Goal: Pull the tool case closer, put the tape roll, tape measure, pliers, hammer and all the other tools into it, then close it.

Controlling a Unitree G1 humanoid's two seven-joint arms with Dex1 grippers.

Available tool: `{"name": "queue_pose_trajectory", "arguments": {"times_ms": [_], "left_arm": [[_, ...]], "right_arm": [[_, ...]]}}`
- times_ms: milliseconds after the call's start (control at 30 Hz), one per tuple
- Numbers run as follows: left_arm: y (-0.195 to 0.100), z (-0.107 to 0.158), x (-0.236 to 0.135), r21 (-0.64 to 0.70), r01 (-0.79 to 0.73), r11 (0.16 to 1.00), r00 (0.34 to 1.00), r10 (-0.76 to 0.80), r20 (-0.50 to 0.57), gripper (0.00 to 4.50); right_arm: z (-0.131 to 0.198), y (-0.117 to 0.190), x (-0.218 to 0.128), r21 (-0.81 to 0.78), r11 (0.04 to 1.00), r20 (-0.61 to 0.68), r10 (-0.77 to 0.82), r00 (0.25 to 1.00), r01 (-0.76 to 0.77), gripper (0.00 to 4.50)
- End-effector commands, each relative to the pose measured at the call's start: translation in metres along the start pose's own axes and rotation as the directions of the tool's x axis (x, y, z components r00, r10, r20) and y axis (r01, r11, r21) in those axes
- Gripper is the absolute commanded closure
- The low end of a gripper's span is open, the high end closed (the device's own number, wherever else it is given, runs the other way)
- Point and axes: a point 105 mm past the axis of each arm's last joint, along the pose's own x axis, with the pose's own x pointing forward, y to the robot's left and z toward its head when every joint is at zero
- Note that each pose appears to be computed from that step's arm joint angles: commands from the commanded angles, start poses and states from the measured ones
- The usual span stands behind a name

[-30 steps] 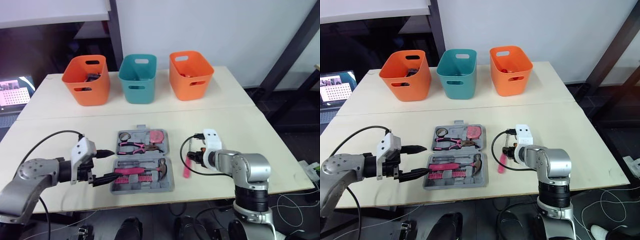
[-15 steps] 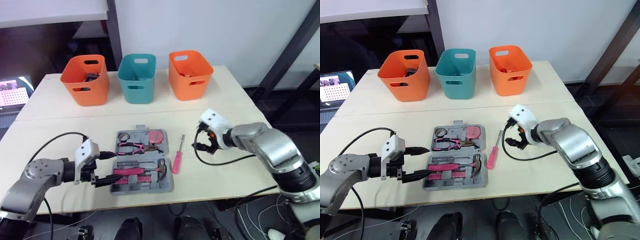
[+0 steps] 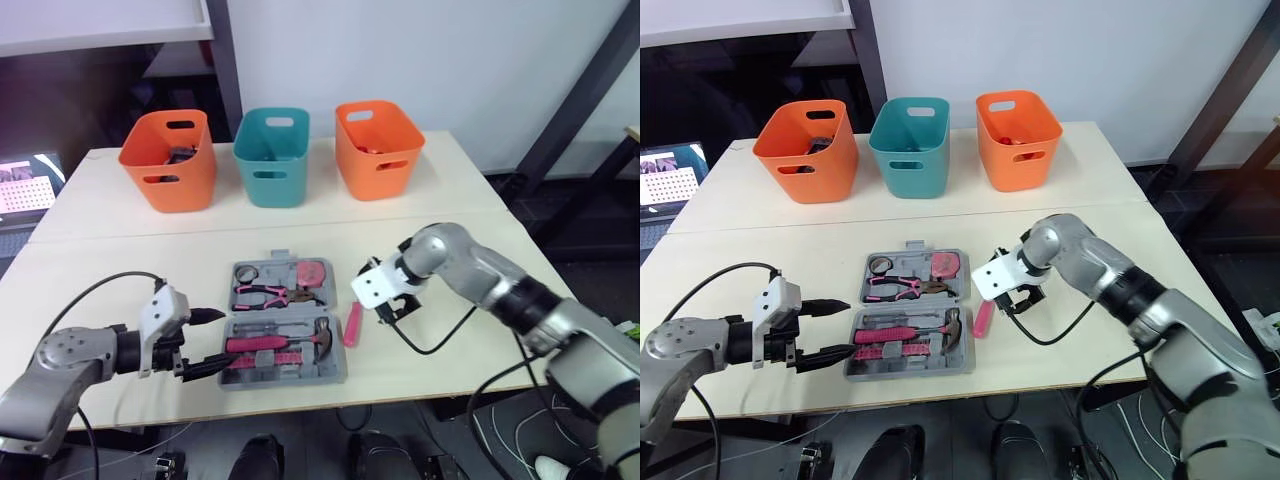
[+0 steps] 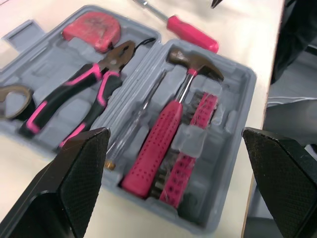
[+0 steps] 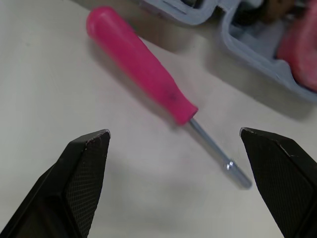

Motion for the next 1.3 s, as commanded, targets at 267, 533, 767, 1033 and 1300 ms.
{"name": "queue_pose_trajectory", "arguments": {"times_ms": [267,533,767,1033,1300], "left_arm": [[0.002,0.007,-0.011,0.045,-0.053,0.998,0.999,0.053,0.006,0.0],[-0.002,0.004,-0.006,0.034,-0.035,0.999,0.999,0.035,-0.002,0.0],[0.001,0.004,-0.002,0.037,-0.015,0.999,1.0,0.016,-0.008,0.0],[0.0,0.003,0.005,0.039,0.005,0.999,1.0,-0.005,-0.002,0.0],[-0.006,0.008,0.01,0.057,0.092,0.994,0.995,-0.094,0.028,0.0]], "right_arm": [[-0.001,-0.011,0.025,-0.131,0.985,-0.042,0.103,0.994,-0.108,0.05],[0.003,-0.007,0.041,-0.191,0.968,-0.054,0.155,0.986,-0.162,2.21],[-0.005,0.0,0.035,-0.144,0.971,-0.049,0.187,0.981,-0.192,4.12],[-0.027,0.018,0.005,0.125,0.976,-0.015,0.179,0.984,-0.175,4.12],[-0.034,0.081,-0.038,0.476,0.872,0.028,0.113,0.993,-0.113,4.12]]}}
